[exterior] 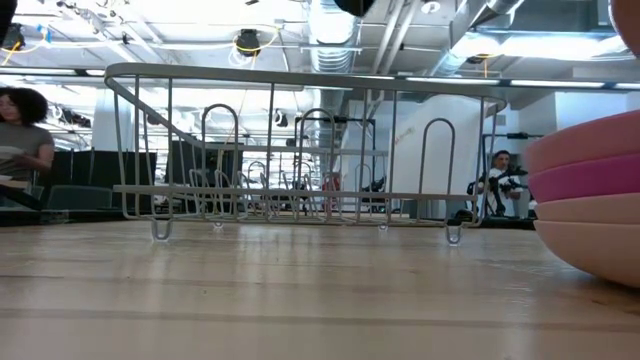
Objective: Sort dishes
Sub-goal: Put the brown plate in the dish rack
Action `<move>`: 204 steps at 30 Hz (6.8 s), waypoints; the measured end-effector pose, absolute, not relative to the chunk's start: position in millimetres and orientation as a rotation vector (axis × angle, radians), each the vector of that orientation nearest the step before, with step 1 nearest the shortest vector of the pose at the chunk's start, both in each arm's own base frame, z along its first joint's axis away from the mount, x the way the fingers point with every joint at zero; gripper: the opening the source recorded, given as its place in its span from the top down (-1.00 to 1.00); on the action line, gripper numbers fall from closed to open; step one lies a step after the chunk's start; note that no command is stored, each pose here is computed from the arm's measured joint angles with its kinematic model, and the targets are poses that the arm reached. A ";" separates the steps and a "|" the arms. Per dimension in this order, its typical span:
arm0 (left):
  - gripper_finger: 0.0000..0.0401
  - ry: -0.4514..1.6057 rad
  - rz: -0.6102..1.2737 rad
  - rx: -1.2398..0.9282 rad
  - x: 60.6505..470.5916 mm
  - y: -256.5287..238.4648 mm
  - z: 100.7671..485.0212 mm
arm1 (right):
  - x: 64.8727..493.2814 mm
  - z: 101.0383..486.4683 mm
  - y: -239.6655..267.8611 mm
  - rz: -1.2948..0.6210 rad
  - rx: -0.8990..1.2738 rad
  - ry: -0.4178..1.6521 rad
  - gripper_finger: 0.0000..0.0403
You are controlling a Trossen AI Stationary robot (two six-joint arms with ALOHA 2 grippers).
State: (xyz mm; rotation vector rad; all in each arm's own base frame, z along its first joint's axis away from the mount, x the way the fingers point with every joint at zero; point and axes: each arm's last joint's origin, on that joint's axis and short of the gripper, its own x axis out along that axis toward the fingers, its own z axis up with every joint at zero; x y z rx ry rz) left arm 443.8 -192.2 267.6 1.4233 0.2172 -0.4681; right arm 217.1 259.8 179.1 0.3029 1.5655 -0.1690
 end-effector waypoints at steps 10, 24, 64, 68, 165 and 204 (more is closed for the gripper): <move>0.06 0.186 -0.545 1.518 447.7 -187.9 259.7 | 219.5 179.1 257.7 -0.152 0.289 1.569 0.99; 0.07 0.243 -0.587 1.553 454.4 -190.3 233.7 | 221.1 179.0 257.0 -0.135 0.281 1.567 0.99; 0.74 0.323 -0.490 1.570 462.7 -193.3 210.7 | 222.9 228.3 258.0 -0.150 0.158 1.616 0.82; 0.74 0.304 -0.478 1.568 462.3 -196.4 212.7 | 218.1 249.6 254.0 -0.244 0.076 1.599 0.80; 0.76 0.673 0.214 1.929 287.1 -291.7 307.7 | 192.4 386.4 235.3 -0.307 -0.441 0.353 0.10; 0.91 0.600 0.161 1.942 266.0 -310.4 328.4 | 195.2 398.5 212.3 -0.345 -0.462 0.367 0.10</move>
